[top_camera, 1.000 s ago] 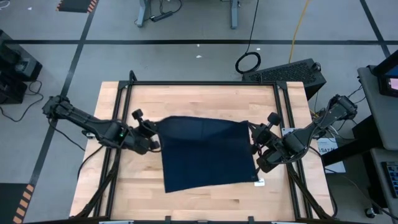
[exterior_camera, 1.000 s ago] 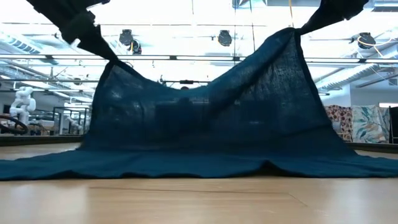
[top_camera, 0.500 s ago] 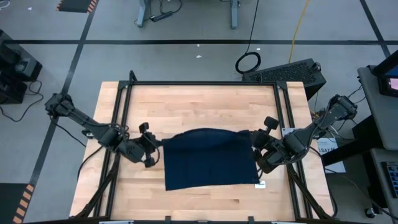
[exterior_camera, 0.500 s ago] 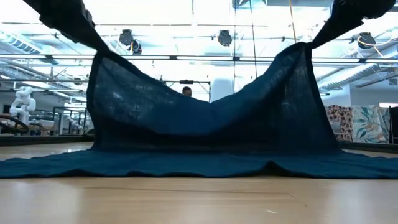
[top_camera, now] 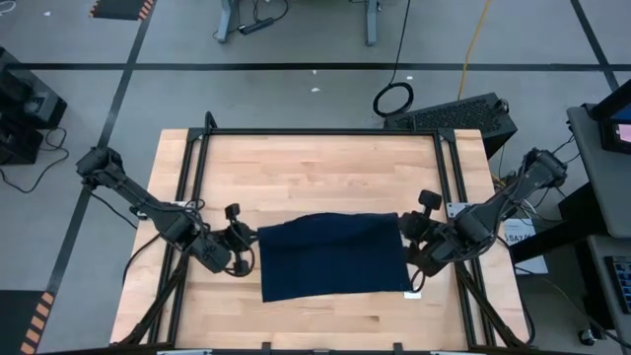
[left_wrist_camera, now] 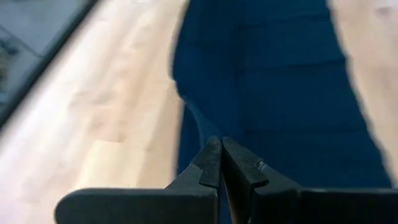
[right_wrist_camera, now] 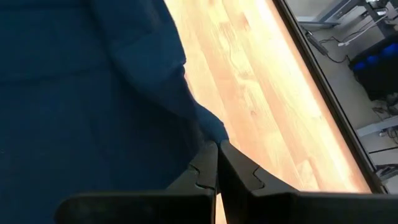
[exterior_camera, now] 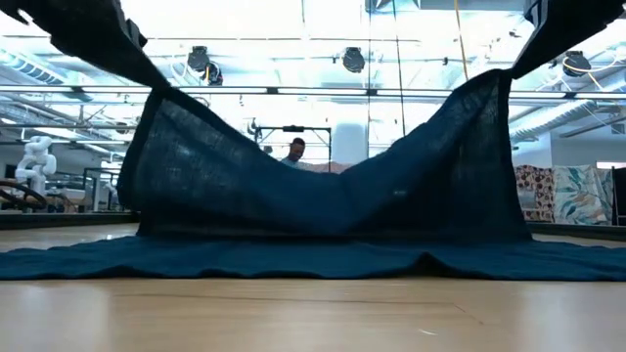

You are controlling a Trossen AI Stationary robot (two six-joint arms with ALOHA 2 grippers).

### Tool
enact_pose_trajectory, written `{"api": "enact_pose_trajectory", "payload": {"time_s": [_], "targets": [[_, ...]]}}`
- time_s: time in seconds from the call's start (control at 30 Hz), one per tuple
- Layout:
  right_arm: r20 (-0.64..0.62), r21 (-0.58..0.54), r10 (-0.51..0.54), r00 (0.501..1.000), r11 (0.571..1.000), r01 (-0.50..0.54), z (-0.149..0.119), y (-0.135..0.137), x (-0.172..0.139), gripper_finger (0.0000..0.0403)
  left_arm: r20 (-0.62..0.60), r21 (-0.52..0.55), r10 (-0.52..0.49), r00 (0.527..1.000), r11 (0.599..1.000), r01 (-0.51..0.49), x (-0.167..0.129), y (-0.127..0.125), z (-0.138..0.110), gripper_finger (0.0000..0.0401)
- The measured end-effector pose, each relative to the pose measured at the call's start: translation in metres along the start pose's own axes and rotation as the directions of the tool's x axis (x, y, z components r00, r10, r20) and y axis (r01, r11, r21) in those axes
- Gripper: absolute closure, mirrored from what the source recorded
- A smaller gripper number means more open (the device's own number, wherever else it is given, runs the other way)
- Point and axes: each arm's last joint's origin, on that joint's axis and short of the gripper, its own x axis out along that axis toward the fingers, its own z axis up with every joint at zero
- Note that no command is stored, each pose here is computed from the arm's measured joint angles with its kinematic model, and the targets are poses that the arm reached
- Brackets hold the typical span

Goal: Roll towel into tight, uniform cylinder
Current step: Roll the blue cloth napkin

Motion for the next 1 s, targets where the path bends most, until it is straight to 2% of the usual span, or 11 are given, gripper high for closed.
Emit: {"api": "enact_pose_trajectory", "payload": {"time_s": [0.13,0.3,0.7,0.87,1.0], "targets": [[0.018,0.020,0.013,1.000,1.000,-0.013,0.000,-0.006,-0.005,0.0403,0.019,-0.002,0.032,0.999,0.999,-0.032,0.000,0.000,0.001,0.0390],[0.029,0.041,0.034,0.999,0.999,-0.036,0.001,-0.008,-0.007,0.0403,0.005,-0.038,-0.029,1.000,0.999,0.030,-0.003,-0.006,-0.001,0.0390],[-0.044,0.047,0.172,0.984,0.984,-0.170,0.001,-0.003,-0.008,0.0403,-0.054,0.064,-0.051,0.997,0.996,0.055,0.002,-0.026,-0.016,0.0390],[-0.061,0.049,0.194,0.979,0.980,-0.192,0.001,-0.002,-0.009,0.0403,-0.035,0.102,0.042,0.999,0.994,-0.038,0.003,-0.022,-0.018,0.0390],[-0.071,0.050,0.206,0.976,0.978,-0.203,0.001,-0.001,-0.009,0.0403,0.004,0.163,0.134,0.991,0.978,-0.133,0.002,-0.018,-0.018,0.0390]]}}
